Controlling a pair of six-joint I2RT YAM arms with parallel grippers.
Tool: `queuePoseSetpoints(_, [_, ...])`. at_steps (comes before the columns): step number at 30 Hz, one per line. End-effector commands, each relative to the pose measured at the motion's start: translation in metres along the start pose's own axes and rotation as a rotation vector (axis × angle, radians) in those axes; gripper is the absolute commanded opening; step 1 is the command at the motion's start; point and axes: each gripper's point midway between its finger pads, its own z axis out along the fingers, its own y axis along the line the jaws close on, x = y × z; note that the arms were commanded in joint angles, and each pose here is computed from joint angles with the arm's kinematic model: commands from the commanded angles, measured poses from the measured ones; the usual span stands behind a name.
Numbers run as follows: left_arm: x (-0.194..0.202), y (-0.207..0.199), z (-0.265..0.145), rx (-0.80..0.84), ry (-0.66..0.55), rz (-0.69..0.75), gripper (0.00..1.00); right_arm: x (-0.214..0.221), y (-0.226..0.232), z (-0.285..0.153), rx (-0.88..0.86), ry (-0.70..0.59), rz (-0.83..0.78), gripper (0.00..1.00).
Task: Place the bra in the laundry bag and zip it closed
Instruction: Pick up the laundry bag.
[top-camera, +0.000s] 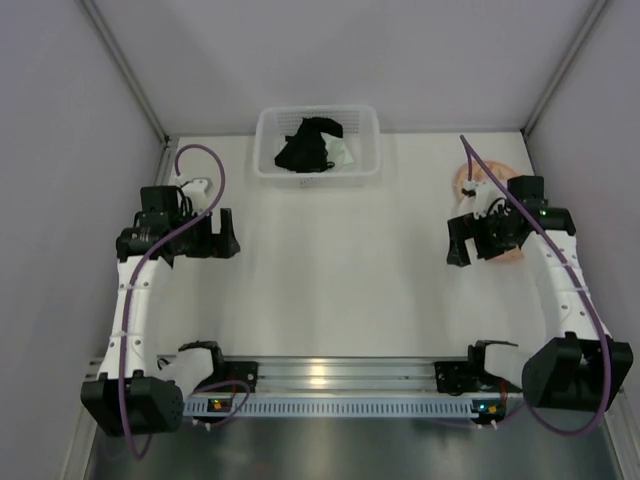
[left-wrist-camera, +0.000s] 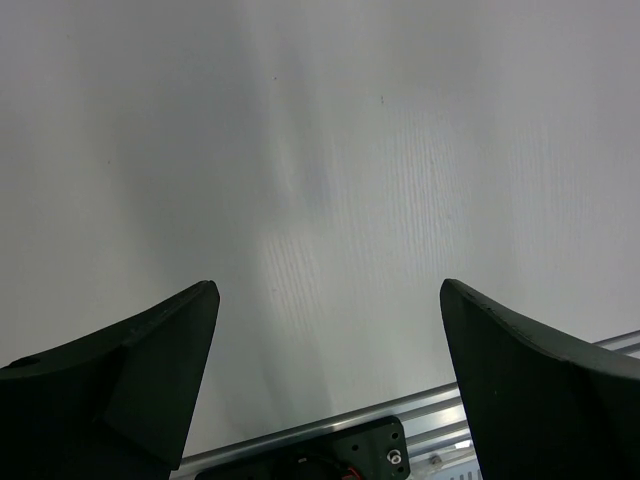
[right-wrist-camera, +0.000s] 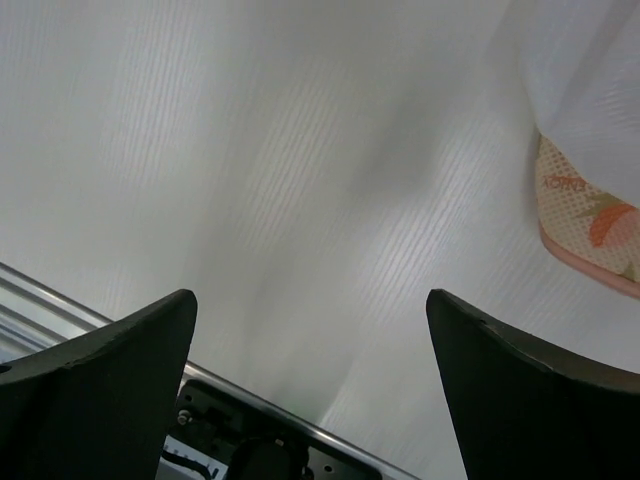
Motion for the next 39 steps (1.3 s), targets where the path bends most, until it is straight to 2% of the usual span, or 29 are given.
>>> queuePoseSetpoints(1, [-0.013, -0.002, -0.011, -0.001, -0.034, 0.038, 0.98, -0.039, -0.013, -0.015, 0.073, -0.099, -0.08, 0.99])
queuePoseSetpoints(6, [-0.023, -0.005, -0.01, 0.023, -0.021, 0.035, 0.98, -0.065, -0.031, -0.021, 0.122, -0.088, -0.134, 0.99])
queuePoseSetpoints(10, [-0.029, 0.0, -0.009, 0.005, -0.002, 0.043, 0.98, -0.092, -0.063, -0.024, 0.223, -0.068, -0.186, 0.99])
queuePoseSetpoints(22, [-0.031, 0.004, 0.001, 0.002, 0.033, 0.027, 0.98, -0.14, -0.161, 0.024, 0.264, 0.053, -0.207, 0.99])
queuePoseSetpoints(30, [-0.025, 0.008, 0.005, -0.013, 0.055, 0.021, 0.98, -0.109, -0.191, 0.078, 0.208, 0.191, -0.176, 0.91])
queuePoseSetpoints(34, [-0.025, 0.008, 0.008, -0.01, 0.065, 0.013, 0.98, -0.085, -0.194, 0.099, 0.2, 0.23, -0.161, 0.82])
queuePoseSetpoints(35, [-0.025, 0.008, 0.008, -0.009, 0.065, 0.007, 0.98, -0.082, -0.195, 0.1, 0.204, 0.233, -0.158, 0.73])
queuePoseSetpoints(39, [-0.029, 0.008, 0.006, -0.013, 0.055, 0.01, 0.98, -0.072, -0.198, 0.1, 0.205, 0.239, -0.137, 0.51])
